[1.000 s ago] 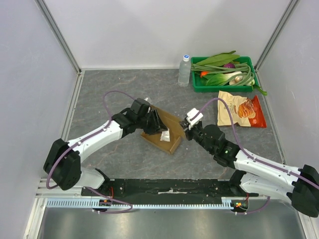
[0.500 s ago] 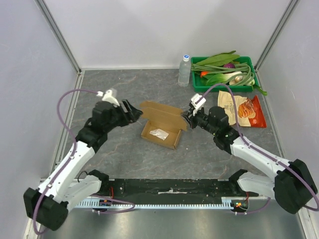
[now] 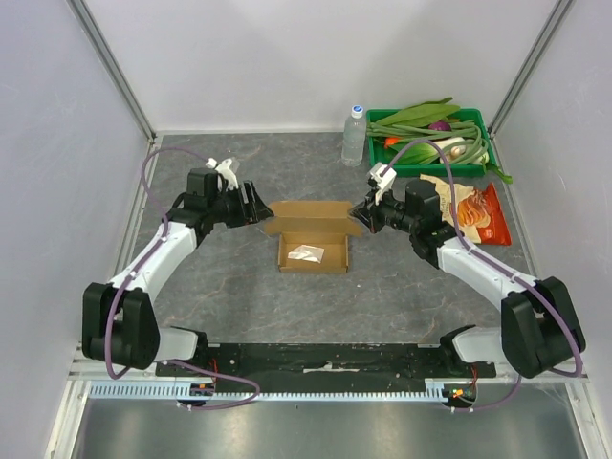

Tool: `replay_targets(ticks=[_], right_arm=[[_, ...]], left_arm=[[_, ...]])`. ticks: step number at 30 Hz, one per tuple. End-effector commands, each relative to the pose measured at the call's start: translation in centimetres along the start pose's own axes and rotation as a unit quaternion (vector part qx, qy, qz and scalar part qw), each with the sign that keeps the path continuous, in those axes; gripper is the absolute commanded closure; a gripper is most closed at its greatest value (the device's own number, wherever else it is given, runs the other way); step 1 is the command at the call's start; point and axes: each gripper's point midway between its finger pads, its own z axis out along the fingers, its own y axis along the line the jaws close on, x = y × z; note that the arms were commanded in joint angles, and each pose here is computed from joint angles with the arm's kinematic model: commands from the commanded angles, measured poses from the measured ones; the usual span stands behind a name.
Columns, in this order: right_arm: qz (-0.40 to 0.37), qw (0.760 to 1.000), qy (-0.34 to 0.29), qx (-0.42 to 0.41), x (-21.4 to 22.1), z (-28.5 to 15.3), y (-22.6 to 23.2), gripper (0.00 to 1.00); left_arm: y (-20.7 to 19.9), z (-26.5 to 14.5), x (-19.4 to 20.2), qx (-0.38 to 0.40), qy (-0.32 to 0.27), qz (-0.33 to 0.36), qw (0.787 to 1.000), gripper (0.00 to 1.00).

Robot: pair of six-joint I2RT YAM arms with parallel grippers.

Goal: Fold the paper box

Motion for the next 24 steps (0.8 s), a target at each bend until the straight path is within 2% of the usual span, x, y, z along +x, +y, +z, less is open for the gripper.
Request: replay_targets(ticks=[1,2,4,8,14,19,24], right_arm=[[-0.002,1.0,-0.005,-0.015,-1.2,0.4,-0.6,1.0],[0.0,1.0,-0.006,-0.011,-1.3,0.4,-1.0,1.0],[0.008,1.0,-0.002,-0.011,-1.0,0.7,-1.3,1.0],[0.012,1.0,-0.006,0.001,-1.3,0.6,-1.8,1.0],[0.029,1.0,-0.009,0.006,-1.2,0.7,-2.1,0.94],[0.047,0.999,0.0,0.013,-0.8,1.0,-2.4,0.82],[0.058,0.998,0.006,0.028,-0.5,0.6,-2.6,0.7]], left_arm=[[-0.8,-0.9,-3.3,-0.022,-0.023,0.138,0.99,0.28],[0.2,-0.8,-3.7,-0.054,-0.031,0.144,0.988,0.29],[0.8,0.1,-2.8,-0.052,-0.019,0.153,0.987,0.29],[-0.5,1.3,-1.7,0.009,-0.003,0.164,0.986,0.39],[-1.3,2.2,-0.4,0.047,0.026,0.16,0.986,0.4],[-1.8,2.7,0.8,0.059,0.051,0.154,0.985,0.44],[-1.3,3.6,1.7,0.018,0.062,0.167,0.984,0.56]])
